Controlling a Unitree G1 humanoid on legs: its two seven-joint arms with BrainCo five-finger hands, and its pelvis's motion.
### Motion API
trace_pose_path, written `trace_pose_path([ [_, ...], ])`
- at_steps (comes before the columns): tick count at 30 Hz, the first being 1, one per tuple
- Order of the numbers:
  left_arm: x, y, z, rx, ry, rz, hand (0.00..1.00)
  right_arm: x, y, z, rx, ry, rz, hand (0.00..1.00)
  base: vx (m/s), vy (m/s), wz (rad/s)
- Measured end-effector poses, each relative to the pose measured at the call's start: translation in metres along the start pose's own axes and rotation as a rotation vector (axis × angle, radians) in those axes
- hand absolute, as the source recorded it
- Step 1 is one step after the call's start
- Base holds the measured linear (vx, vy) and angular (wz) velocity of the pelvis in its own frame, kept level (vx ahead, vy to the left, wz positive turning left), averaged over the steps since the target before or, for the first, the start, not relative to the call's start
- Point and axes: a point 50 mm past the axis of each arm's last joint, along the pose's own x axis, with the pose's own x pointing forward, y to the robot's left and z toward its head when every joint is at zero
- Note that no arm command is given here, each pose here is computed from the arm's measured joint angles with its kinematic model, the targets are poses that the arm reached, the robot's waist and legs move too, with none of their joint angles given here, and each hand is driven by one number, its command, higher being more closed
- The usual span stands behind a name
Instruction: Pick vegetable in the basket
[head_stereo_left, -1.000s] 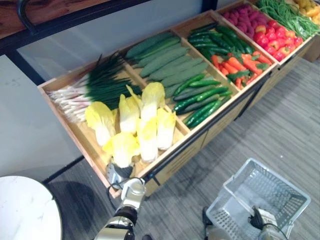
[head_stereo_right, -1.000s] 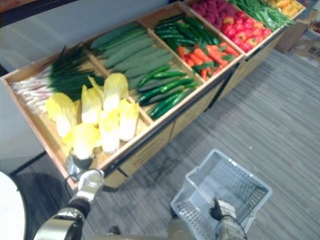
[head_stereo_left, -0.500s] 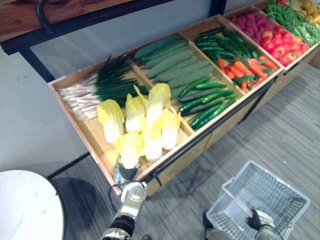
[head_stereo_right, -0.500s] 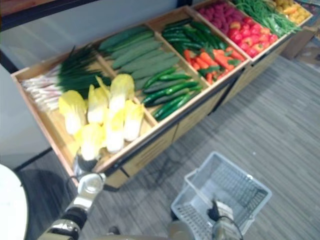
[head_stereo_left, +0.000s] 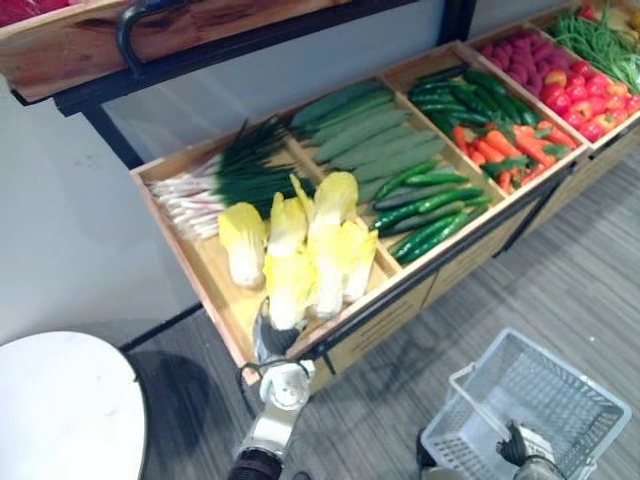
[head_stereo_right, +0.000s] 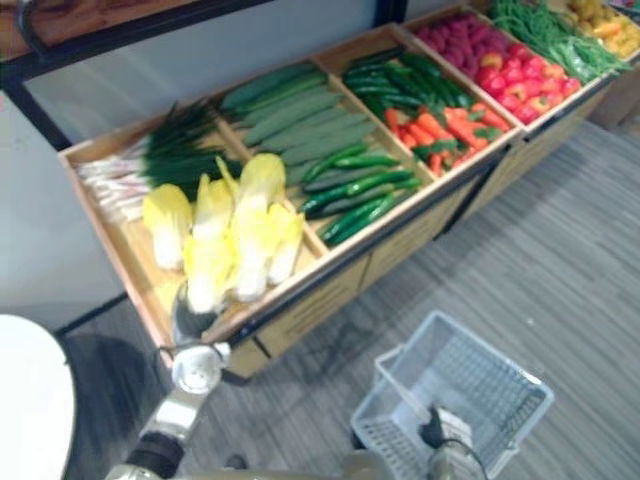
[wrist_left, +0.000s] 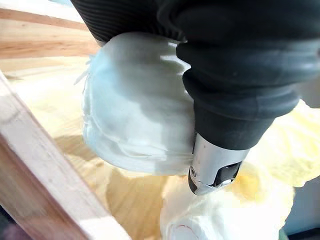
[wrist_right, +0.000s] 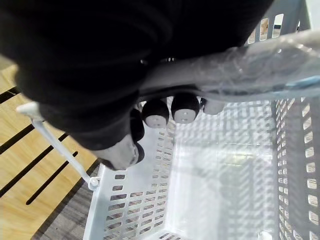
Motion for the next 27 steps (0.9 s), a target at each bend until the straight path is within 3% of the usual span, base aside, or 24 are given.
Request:
trace_pose_path([
  [11,0.001,0.009,0.039,-0.07,-0.164,0.066,1.0,-0.003,0.003,-0.003,-0.001,0.006,0.011,1.0,-0.02,-0.01,0.04],
  [23,0.018,0.066,0.079,-0.138,-0.309,0.459,1.0,-0.005,0.008,-0.006,-0.029,0.0,0.054,1.0,0.0,-0.004,0.03],
  [27,0.015,0.071,0.099,-0.189,-0.381,0.505,1.0,-0.005,0.008,-0.005,-0.022,-0.018,0.057,1.0,0.0,0.0,0.0],
])
